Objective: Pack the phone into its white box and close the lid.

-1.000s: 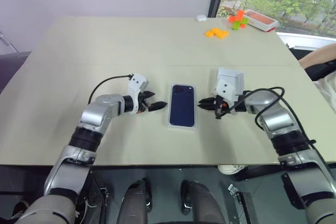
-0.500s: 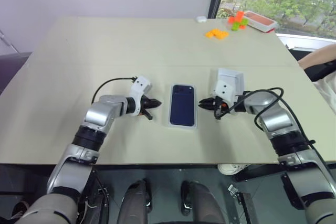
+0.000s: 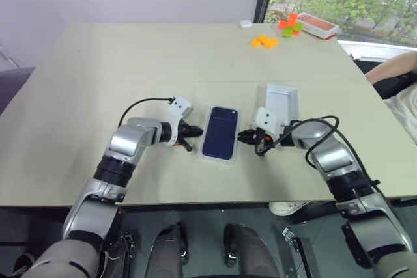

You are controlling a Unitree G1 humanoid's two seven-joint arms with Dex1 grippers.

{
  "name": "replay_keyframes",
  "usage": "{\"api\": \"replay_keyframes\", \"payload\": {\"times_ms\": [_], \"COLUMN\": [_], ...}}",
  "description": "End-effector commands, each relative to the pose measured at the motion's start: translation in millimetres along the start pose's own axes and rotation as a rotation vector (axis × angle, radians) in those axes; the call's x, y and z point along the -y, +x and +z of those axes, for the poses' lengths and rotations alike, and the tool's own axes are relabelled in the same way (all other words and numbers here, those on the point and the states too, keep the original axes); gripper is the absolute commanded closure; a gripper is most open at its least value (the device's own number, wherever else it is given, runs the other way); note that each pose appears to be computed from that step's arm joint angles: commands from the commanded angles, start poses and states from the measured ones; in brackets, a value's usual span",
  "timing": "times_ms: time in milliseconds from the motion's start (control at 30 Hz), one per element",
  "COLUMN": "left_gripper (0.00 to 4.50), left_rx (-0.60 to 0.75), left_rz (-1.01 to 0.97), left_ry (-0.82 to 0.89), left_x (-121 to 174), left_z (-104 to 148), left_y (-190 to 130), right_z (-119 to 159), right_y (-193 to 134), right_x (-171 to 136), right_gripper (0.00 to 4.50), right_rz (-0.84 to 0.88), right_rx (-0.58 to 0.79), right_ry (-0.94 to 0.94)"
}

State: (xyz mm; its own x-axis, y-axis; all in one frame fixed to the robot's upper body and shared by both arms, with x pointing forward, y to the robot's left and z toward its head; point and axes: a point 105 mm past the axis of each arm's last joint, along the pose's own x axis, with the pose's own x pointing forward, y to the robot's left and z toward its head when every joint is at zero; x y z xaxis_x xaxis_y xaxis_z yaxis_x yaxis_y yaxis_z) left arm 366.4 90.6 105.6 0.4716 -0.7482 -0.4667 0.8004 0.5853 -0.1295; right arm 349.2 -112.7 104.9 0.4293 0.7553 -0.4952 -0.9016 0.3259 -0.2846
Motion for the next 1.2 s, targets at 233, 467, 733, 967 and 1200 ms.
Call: {"api": "replay_keyframes", "payload": {"times_ms": [233, 467, 733, 967, 1200], "left_gripper": [4.43, 4.43, 4.43, 4.43, 4.43], "left_rx": [0.008, 0.069, 0.057, 0.048, 0.035], "left_rz": [-0.049, -0.031, -0.14, -0.182, -0.172], "left_ry": [-0.036, -0.08, -0.047, -0.018, -0.005], "left_x": [21, 23, 45, 53, 52], "left_z": [-6, 5, 16, 20, 18], "left_y": [-19, -13, 2, 9, 19], "right_z": [25, 22, 10, -2, -9], "right_y": [15, 11, -6, -23, -37], "right_x": [-12, -2, 4, 11, 9], "right_gripper": [3.99, 3.99, 3.99, 3.99, 3.99], "right_rz": [0.042, 0.027, 0.014, -0.005, -0.014], "right_rx": [0.068, 0.043, 0.004, -0.041, -0.063], "right_ry": [-0.091, -0.097, -0.098, -0.083, -0.065]}}
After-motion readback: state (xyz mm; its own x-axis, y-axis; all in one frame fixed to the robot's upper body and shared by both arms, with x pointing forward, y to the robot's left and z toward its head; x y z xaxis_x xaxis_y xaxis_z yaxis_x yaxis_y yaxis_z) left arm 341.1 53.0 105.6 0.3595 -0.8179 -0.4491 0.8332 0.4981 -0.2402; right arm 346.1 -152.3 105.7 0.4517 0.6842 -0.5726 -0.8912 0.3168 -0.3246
